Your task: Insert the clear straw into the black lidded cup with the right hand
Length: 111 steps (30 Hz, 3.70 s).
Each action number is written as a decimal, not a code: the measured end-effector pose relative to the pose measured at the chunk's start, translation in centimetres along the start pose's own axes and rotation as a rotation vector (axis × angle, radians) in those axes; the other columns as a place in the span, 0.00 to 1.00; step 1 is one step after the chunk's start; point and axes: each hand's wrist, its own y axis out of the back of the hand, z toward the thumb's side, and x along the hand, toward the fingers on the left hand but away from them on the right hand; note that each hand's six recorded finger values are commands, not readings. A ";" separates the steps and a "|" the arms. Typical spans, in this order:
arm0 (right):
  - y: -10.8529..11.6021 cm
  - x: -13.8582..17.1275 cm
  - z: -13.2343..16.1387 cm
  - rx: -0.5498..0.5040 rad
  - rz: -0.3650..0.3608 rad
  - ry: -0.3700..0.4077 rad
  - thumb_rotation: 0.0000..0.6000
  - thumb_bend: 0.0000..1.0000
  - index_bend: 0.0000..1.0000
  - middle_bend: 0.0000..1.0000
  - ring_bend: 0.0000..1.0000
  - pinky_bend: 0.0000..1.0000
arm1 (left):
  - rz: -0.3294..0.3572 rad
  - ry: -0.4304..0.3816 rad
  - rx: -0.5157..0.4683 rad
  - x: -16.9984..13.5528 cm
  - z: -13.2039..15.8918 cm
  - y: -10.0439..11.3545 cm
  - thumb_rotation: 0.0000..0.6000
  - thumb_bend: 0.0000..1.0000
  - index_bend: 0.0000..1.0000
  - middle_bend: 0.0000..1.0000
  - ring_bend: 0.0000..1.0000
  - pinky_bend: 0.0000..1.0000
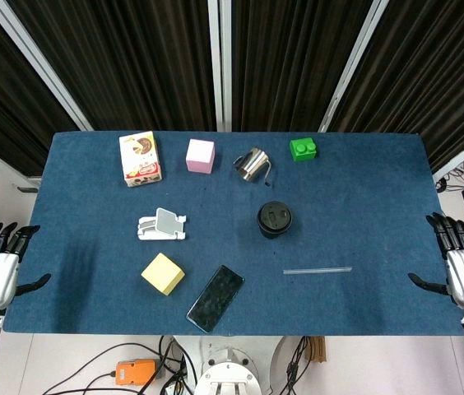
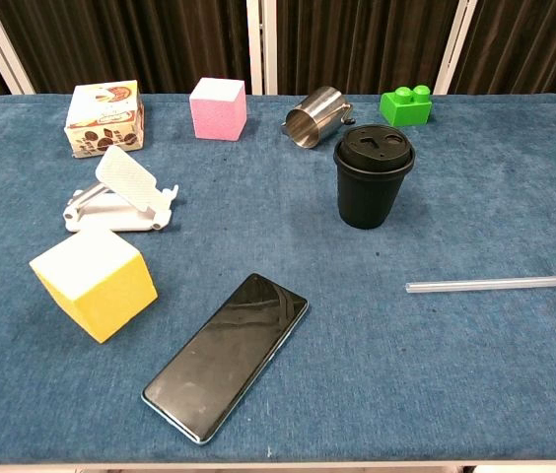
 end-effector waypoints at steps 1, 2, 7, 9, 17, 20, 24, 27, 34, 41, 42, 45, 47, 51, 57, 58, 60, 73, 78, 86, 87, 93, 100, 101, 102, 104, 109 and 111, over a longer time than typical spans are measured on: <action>0.0 -0.1 0.2 0.000 0.001 0.008 1.00 0.21 0.09 0.10 0.00 0.00 | 0.001 0.000 0.002 0.0 -0.1 0.0 1.00 0.06 0.15 0.17 0.08 0.00; -0.1 -0.3 0.5 -0.002 0.002 0.015 1.00 0.22 0.11 0.10 0.00 0.01 | 0.000 -0.001 0.004 -0.1 -0.1 -0.1 1.00 0.06 0.15 0.17 0.08 0.00; -1.5 -1.2 3.0 -0.013 0.032 0.102 1.00 0.29 0.29 0.10 0.00 0.04 | -0.005 0.003 0.007 -0.2 -0.3 -0.1 1.00 0.06 0.15 0.17 0.08 0.00; -2.6 -1.7 4.2 -0.008 0.062 0.144 1.00 0.31 0.35 0.10 0.00 0.04 | -0.001 0.000 0.002 -0.2 -0.1 -0.1 1.00 0.06 0.15 0.17 0.08 0.00; -9.2 -4.2 10.5 0.117 0.212 0.325 1.00 0.39 0.44 0.10 0.00 0.04 | 0.000 0.001 0.002 -0.2 0.1 0.1 1.00 0.06 0.15 0.18 0.08 0.00; -11.7 -4.7 12.6 0.186 0.243 0.375 1.00 0.42 0.47 0.10 0.00 0.04 | -0.006 0.004 0.005 -0.2 0.0 0.0 1.00 0.06 0.15 0.17 0.07 0.00; -14.0 -5.1 14.3 0.277 0.253 0.404 1.00 0.45 0.50 0.11 0.00 0.04 | -0.020 0.012 0.004 -0.2 -0.2 -0.3 1.00 0.06 0.15 0.17 0.07 0.00; -15.8 -5.2 15.4 0.318 0.270 0.404 1.00 0.45 0.52 0.12 0.00 0.04 | -0.024 0.016 0.004 -0.2 -0.3 -0.5 1.00 0.06 0.15 0.17 0.07 0.00; -18.0 -5.5 16.5 0.327 0.298 0.373 1.00 0.50 0.55 0.14 0.00 0.04 | -0.031 0.022 0.006 -0.1 -0.5 -0.8 1.00 0.06 0.15 0.17 0.07 0.00; -18.7 -5.2 16.7 0.319 0.315 0.362 1.00 0.52 0.57 0.15 0.00 0.04 | -0.033 0.030 0.004 -0.2 -0.9 -1.0 1.00 0.06 0.15 0.17 0.07 0.00; -18.8 -5.2 16.7 0.318 0.319 0.361 1.00 0.52 0.57 0.15 0.00 0.04 | -0.033 0.032 0.003 -0.2 -1.0 -1.1 1.00 0.06 0.15 0.17 0.07 0.00; -18.9 -5.3 16.6 0.320 0.327 0.360 1.00 0.53 0.58 0.15 0.00 0.04 | -0.033 0.035 0.002 -0.3 -1.1 -1.1 1.00 0.06 0.15 0.17 0.07 0.00; -18.9 -5.3 16.6 0.320 0.328 0.359 1.00 0.54 0.59 0.16 0.00 0.04 | -0.032 0.036 0.002 -0.3 -1.2 -1.1 1.00 0.06 0.15 0.17 0.07 0.00; -18.9 -5.3 16.7 0.314 0.328 0.357 1.00 0.60 0.65 0.20 0.01 0.04 | -0.031 0.037 0.002 -0.3 -1.3 -1.1 1.00 0.06 0.15 0.17 0.07 0.00; -18.0 -5.6 16.7 0.270 0.305 0.354 1.00 0.61 0.67 0.21 0.02 0.04 | -0.027 0.036 0.002 -0.4 -1.3 -0.9 1.00 0.06 0.15 0.16 0.07 0.00; -17.5 -5.7 16.7 0.249 0.292 0.352 1.00 0.61 0.67 0.21 0.02 0.04 | -0.027 0.035 0.003 -0.3 -1.3 -0.9 1.00 0.06 0.15 0.16 0.07 0.00; -16.5 -5.9 16.9 0.203 0.273 0.348 1.00 0.61 0.68 0.21 0.02 0.04 | -0.026 0.033 0.004 -0.3 -1.2 -0.9 1.00 0.06 0.15 0.16 0.07 0.00; -5.5 -8.7 18.6 -0.490 0.133 0.371 1.00 0.61 0.71 0.25 0.05 0.08 | -0.015 0.017 0.013 0.0 -0.4 -0.1 1.00 0.06 0.15 0.16 0.07 0.00; -2.5 -11.3 20.7 -0.719 0.077 0.428 1.00 0.61 0.71 0.25 0.05 0.08 | -0.013 0.009 0.012 0.1 0.0 0.1 1.00 0.06 0.15 0.17 0.07 0.00; -3.7 -14.8 23.2 -0.877 0.052 0.436 1.00 0.61 0.71 0.25 0.05 0.08 | -0.031 -0.004 0.012 0.3 0.4 -0.3 1.00 0.06 0.15 0.17 0.07 0.00; -4.0 -15.1 23.6 -0.891 0.057 0.433 1.00 0.61 0.70 0.25 0.05 0.08 | -0.031 -0.003 0.011 0.4 0.5 -0.3 1.00 0.06 0.15 0.17 0.07 0.00; -6.2 -15.8 24.8 -0.941 0.100 0.421 1.00 0.61 0.70 0.25 0.05 0.08 | -0.037 0.001 0.011 0.3 0.4 -0.5 1.00 0.06 0.15 0.17 0.07 0.00; -7.5 -15.8 24.4 -0.949 0.118 0.405 1.00 0.61 0.70 0.25 0.05 0.08 | -0.039 0.007 0.009 0.3 0.2 -0.6 1.00 0.06 0.15 0.17 0.07 0.00; -7.5 -15.8 24.3 -0.947 0.117 0.403 1.00 0.61 0.70 0.25 0.05 0.08 | -0.039 0.008 0.008 0.3 0.2 -0.6 1.00 0.06 0.15 0.17 0.07 0.00; -7.5 -15.8 24.2 -0.944 0.116 0.401 1.00 0.61 0.70 0.25 0.05 0.08 | -0.039 0.008 0.008 0.2 0.2 -0.7 1.00 0.06 0.15 0.17 0.07 0.00; -7.6 -15.9 24.0 -0.941 0.115 0.395 1.00 0.61 0.70 0.25 0.05 0.08 | -0.040 0.008 0.008 0.2 0.2 -0.7 1.00 0.06 0.15 0.17 0.07 0.00; -8.2 -16.0 24.0 -0.945 0.127 0.386 1.00 0.61 0.70 0.25 0.05 0.08 | -0.038 0.009 0.007 0.2 0.2 -0.7 1.00 0.06 0.15 0.17 0.07 0.00; -8.3 -16.0 24.0 -0.945 0.129 0.384 1.00 0.61 0.70 0.25 0.05 0.08 | -0.039 0.011 0.007 0.2 0.1 -0.7 1.00 0.06 0.15 0.17 0.07 0.00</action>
